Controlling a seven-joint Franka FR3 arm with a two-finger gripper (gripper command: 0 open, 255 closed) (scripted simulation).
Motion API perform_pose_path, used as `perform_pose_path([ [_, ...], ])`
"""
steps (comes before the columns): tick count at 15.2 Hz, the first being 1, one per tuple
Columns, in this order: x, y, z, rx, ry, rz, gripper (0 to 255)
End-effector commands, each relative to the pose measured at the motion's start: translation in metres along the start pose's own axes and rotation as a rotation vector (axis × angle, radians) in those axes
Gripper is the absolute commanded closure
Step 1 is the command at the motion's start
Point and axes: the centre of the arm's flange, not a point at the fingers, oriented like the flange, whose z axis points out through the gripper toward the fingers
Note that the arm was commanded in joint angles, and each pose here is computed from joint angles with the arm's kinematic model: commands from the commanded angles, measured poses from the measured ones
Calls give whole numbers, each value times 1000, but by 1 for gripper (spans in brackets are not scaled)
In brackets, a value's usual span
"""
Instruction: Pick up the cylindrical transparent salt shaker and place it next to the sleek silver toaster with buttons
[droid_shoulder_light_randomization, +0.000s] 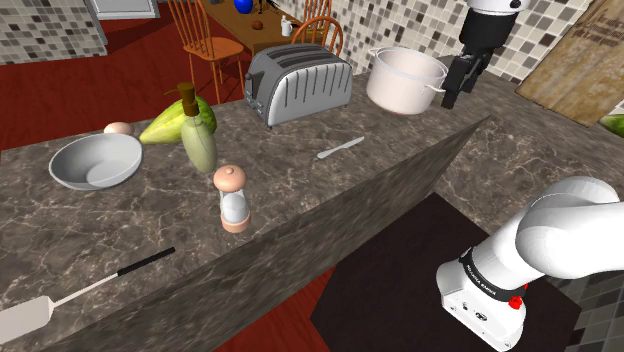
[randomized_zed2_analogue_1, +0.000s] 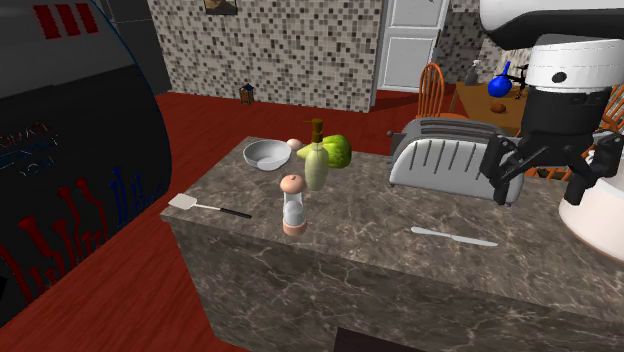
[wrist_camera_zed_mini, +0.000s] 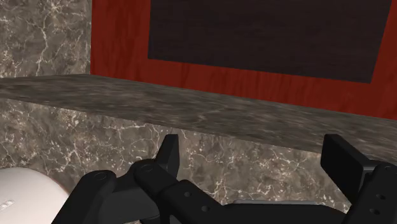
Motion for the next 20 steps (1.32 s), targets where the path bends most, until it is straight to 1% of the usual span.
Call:
perform_pose_path([
  [1, 0, 0, 0, 0, 0, 0, 0],
  [11, 59, -99, 32, 67, 57, -8, 0],
  [20, 112, -189, 53, 127, 108, -16, 0],
])
